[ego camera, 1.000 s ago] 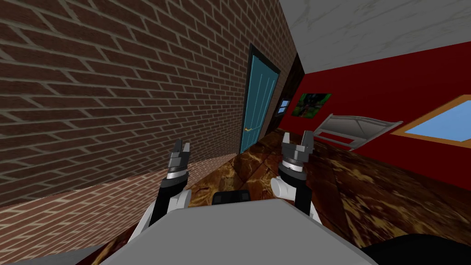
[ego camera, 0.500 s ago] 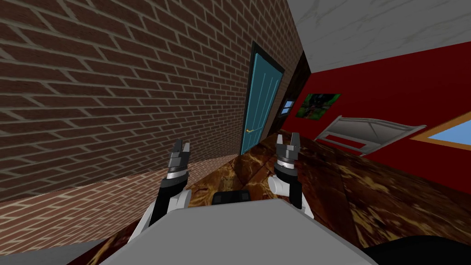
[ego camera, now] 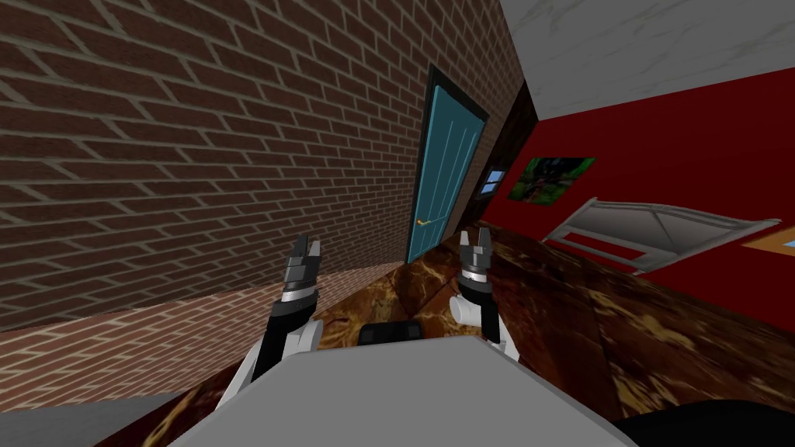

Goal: Pull the door open

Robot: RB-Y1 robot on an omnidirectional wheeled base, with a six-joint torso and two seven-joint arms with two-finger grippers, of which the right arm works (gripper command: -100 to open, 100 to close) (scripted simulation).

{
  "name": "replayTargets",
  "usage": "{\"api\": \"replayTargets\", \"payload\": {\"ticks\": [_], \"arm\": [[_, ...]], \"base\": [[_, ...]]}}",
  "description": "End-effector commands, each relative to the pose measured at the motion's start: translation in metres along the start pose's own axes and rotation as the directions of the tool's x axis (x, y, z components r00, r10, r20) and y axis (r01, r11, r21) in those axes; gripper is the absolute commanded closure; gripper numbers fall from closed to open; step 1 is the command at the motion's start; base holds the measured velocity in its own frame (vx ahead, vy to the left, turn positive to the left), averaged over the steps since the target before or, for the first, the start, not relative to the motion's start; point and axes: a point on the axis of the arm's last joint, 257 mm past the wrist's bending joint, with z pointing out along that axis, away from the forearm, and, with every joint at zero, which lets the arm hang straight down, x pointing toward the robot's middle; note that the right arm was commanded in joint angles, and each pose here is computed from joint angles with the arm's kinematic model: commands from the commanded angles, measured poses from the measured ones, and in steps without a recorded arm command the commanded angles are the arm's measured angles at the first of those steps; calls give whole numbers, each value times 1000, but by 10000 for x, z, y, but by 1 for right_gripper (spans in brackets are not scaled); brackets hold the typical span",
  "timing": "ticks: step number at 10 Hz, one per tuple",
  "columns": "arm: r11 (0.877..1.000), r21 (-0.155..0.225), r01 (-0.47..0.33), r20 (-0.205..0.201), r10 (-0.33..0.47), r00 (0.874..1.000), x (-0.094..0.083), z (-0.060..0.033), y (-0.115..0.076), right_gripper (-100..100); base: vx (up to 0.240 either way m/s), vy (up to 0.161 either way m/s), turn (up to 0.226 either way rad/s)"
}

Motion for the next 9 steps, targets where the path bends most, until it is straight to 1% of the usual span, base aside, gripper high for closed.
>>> {"api": "replayTargets", "payload": {"ticks": [1,6,7,8,9], "arm": [[1000,22,-6,-10,6,1000,33,-33,-147,-100],[994,103,-22,-38,26,999,110,-166,-654,-100],[993,114,-26,-44,31,999,127,-182,-735,-100],[992,123,-25,-44,30,999,125,-204,-773,-100],[990,142,-27,-49,35,998,140,-240,-883,-100]], "base": [[73,-101,103],[64,-103,112],[78,-116,104],[55,-69,55],[45,-53,97]]}}
